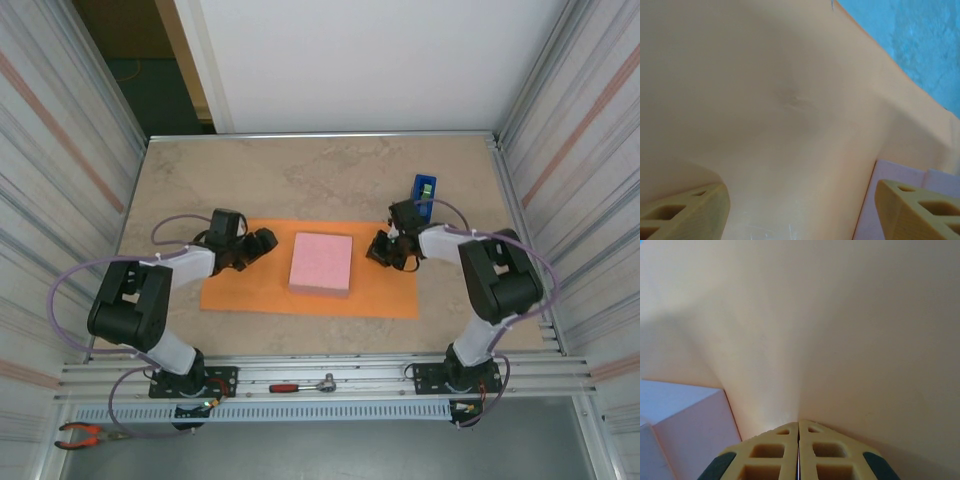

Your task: Wrap the gift box in paper

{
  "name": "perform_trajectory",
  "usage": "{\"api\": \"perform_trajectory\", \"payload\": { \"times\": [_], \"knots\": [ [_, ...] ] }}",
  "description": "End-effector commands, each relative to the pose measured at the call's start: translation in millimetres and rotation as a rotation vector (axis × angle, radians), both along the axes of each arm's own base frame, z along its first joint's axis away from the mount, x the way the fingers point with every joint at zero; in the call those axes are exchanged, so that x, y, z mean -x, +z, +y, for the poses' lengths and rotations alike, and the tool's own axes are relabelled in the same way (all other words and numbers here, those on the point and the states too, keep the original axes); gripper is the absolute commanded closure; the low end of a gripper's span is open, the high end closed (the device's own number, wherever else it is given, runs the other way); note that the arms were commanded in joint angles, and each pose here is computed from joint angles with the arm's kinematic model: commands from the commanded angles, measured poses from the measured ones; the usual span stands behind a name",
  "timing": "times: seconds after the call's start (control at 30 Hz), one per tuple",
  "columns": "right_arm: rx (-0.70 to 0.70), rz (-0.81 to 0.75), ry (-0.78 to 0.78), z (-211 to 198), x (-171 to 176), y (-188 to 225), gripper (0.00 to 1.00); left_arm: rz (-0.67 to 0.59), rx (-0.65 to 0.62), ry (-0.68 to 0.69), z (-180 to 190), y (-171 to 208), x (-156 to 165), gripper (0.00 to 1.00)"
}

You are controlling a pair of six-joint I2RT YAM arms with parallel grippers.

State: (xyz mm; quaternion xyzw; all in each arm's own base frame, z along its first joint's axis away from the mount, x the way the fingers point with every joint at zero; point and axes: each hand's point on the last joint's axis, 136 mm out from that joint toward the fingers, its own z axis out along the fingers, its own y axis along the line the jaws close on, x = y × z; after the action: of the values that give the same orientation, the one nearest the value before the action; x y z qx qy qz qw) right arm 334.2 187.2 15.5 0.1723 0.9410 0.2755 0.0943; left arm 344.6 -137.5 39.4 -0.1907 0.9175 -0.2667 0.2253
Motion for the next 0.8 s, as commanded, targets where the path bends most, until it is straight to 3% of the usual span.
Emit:
{"api": "perform_trajectory", "payload": {
  "times": [0.0, 0.17, 0.37, 0.43, 0.6, 0.67, 0.77],
  "knots": [
    [-0.009, 0.025, 0.049, 9.7, -14.2, -14.1, 0.93, 0.069, -0.054, 0.073, 27.0, -18.4, 11.2, 0.23],
    [-0.043, 0.000, 0.064, 23.6, -39.2, -3.5, 0.94, 0.034, -0.044, 0.066, 34.3, -5.9, -1.3, 0.23],
    [-0.062, -0.110, 0.052, 19.2, -26.1, 43.9, 0.87, -0.094, -0.005, -0.091, 7.9, 46.6, -18.7, 0.23],
    [-0.073, -0.135, 0.037, 15.3, -11.8, 55.3, 0.76, -0.137, -0.013, -0.143, -3.0, 66.0, -15.0, 0.23],
    [-0.097, -0.220, 0.034, 22.1, 26.8, 84.2, 0.36, -0.206, -0.027, -0.256, -31.2, 96.4, 14.0, 0.22],
    [-0.103, -0.251, 0.055, 31.5, 37.1, 94.6, 0.26, -0.217, -0.017, -0.292, -42.4, 98.2, 29.3, 0.22],
    [-0.110, -0.274, 0.092, 48.4, 43.8, 103.2, 0.20, -0.218, -0.023, -0.317, -51.7, 92.9, 46.1, 0.21]
  ]
}}
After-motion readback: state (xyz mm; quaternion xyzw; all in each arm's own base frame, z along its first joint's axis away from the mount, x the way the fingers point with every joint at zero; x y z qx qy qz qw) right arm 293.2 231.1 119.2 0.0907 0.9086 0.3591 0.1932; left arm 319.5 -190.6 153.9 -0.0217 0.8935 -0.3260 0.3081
